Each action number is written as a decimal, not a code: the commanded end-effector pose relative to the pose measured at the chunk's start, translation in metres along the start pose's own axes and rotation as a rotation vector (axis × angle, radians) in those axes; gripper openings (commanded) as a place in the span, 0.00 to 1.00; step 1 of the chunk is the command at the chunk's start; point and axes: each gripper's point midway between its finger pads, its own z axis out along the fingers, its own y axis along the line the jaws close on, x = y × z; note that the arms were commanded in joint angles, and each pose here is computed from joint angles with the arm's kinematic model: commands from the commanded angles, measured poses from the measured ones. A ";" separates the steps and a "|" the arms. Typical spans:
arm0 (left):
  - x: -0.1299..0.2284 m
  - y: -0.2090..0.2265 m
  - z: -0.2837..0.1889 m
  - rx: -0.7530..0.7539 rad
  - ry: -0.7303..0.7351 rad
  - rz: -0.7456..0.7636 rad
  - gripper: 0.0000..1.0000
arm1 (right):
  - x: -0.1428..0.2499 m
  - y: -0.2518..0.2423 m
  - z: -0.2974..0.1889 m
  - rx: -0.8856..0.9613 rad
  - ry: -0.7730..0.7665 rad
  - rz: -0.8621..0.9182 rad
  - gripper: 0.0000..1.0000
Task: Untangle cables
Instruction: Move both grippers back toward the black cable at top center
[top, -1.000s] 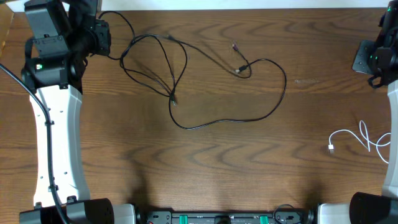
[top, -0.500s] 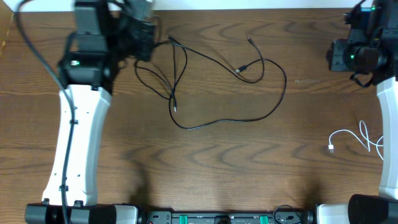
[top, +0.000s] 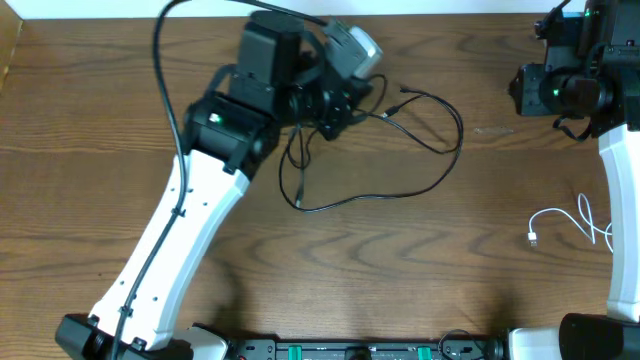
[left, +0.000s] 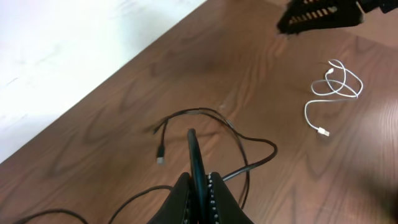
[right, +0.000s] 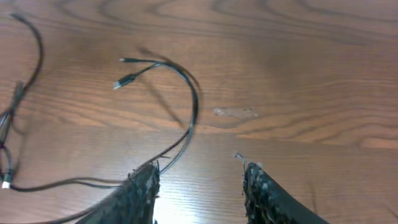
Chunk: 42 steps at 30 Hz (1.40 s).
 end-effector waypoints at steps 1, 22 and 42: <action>-0.004 0.002 -0.007 -0.052 -0.006 0.014 0.07 | -0.002 0.033 -0.006 -0.157 -0.017 -0.078 0.53; -0.001 0.008 -0.008 -0.086 0.012 0.040 0.08 | 0.026 0.182 0.067 -0.716 0.090 -0.396 0.54; 0.003 0.023 -0.011 -0.152 0.032 0.054 0.07 | 0.023 0.183 0.019 -0.721 0.015 -0.463 0.58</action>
